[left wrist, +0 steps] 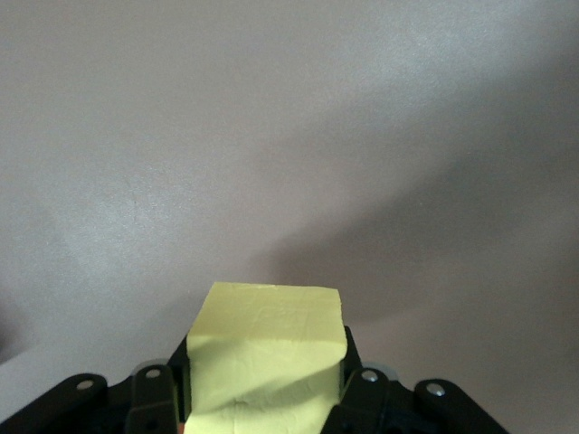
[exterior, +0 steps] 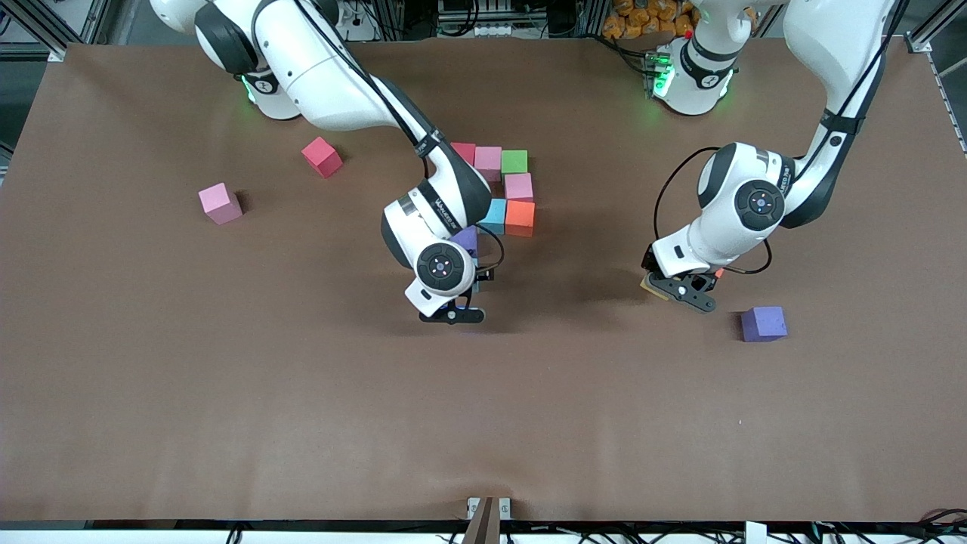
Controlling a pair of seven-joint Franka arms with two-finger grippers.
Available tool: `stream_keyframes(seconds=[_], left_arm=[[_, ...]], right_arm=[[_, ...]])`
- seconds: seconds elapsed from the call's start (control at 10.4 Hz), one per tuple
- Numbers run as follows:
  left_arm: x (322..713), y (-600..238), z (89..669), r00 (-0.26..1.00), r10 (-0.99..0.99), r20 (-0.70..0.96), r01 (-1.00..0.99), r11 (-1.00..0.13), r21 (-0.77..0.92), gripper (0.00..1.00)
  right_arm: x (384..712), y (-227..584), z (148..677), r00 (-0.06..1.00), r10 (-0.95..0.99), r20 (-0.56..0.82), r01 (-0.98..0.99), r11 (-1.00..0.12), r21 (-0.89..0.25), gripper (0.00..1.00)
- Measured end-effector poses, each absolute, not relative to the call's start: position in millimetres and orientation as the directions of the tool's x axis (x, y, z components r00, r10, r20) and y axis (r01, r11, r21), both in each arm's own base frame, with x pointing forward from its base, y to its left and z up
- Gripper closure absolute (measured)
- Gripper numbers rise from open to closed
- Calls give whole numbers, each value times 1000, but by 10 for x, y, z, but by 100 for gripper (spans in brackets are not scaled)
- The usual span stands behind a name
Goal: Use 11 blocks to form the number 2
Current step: 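Open the right gripper to release the cyan block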
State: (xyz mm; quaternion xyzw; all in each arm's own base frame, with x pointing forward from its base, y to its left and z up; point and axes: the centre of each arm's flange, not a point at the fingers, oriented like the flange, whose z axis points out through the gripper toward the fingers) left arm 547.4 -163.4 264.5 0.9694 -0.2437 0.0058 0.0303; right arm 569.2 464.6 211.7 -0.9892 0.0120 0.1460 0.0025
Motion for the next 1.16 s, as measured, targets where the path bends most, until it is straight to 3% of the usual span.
stream_keyframes(seconds=[0.19,0.48,1.16], left_arm=[[5476,-1633,2647,881,-472,27,-473,-879,56,41],[5480,-1632,2649,881,-472,27,-472,-880,56,41],[5483,-1632,2652,882,-471,28,-472,-880,56,41]], right_arm=[[5641,4647,2060,952,-23,-305,-23,-1000,4,0],[5306,4732,1659,940,-9,-341,3,-999,35,0],[5317,4725,1675,941,-10,-338,2,-999,35,0]])
